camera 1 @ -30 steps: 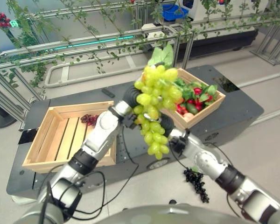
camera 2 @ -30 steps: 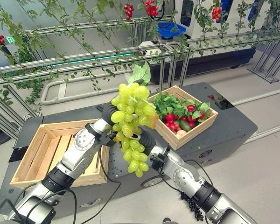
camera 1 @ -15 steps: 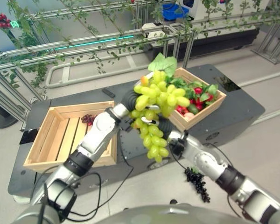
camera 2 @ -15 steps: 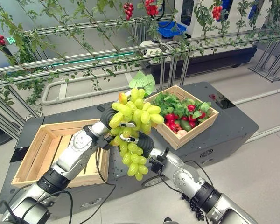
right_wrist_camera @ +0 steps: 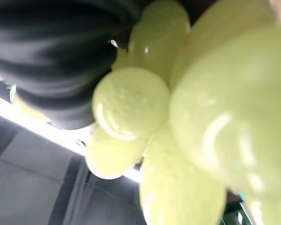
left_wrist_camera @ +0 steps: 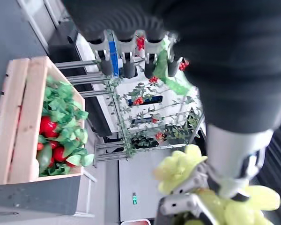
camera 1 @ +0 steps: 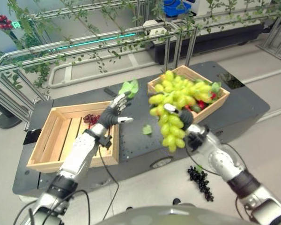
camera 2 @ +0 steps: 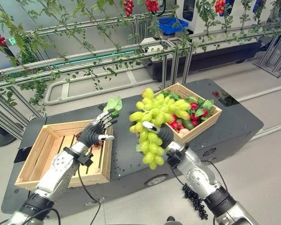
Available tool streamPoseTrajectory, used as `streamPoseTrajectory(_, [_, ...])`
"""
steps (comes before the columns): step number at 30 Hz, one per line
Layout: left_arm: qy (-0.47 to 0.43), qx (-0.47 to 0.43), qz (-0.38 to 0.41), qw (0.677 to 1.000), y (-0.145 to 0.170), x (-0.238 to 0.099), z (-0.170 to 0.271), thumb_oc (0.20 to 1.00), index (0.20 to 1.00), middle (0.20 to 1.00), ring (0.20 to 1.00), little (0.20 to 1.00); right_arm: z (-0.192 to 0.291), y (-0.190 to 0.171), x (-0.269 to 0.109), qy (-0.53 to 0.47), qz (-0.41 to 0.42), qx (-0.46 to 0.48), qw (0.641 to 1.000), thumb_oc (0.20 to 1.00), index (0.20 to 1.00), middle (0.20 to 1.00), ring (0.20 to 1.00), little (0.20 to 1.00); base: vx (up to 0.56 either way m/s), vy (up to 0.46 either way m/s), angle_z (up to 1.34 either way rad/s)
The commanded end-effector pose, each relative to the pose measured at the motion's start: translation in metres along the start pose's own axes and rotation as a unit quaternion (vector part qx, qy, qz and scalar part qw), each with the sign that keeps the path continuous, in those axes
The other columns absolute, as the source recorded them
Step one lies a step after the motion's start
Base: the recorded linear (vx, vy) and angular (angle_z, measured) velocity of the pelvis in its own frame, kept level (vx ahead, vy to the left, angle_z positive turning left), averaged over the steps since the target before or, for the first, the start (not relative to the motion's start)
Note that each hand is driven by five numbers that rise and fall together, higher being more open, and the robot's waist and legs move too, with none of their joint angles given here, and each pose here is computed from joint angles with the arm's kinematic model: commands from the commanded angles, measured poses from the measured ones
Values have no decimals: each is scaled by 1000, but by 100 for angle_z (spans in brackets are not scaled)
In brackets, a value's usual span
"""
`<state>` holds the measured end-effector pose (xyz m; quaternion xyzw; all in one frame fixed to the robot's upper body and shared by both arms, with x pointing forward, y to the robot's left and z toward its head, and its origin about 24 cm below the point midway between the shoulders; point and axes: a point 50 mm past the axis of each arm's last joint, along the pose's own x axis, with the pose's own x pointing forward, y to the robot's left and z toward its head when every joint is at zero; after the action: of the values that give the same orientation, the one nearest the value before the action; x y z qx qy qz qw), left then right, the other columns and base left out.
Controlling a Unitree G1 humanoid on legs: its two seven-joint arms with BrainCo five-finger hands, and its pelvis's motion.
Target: Pick up the fruits from the basket on one side to the basket on the other side
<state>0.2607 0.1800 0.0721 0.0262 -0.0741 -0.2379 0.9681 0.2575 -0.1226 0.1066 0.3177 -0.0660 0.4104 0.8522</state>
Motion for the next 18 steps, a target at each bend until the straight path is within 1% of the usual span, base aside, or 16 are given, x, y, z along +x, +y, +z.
streamPoseTrajectory(1, [-50, 47, 15, 998, 24, -1, 28, 1000, 1000, 1000, 1000, 1000, 41, 23, 12, -115, 68, -40, 990, 200, 200, 200, 200, 200, 0, 0, 0])
streamPoseTrajectory(8, [-57, 33, 54, 996, 36, -25, 28, 1000, 1000, 1000, 1000, 1000, 78, -4, -26, -166, -32, -131, 977, 200, 200, 200, 200, 200, 0, 0, 0])
streamPoseTrajectory(12, [-53, 27, 85, 995, 42, -38, 24, 1000, 1000, 1000, 1000, 1000, 102, -15, -47, -207, -91, -181, 957, 200, 200, 200, 200, 200, 0, 0, 0])
streamPoseTrajectory(15, [-50, 16, 107, 993, 45, -44, 19, 1000, 1000, 1000, 1000, 1000, 122, -17, -63, -236, -128, -229, 936, 200, 200, 200, 200, 200, 0, 0, 0])
streamPoseTrajectory(18, [-52, 4, 121, 991, 43, -46, 16, 1000, 1000, 1000, 1000, 1000, 133, -22, -75, -264, -168, -246, 918, 200, 200, 200, 200, 200, 0, 0, 0])
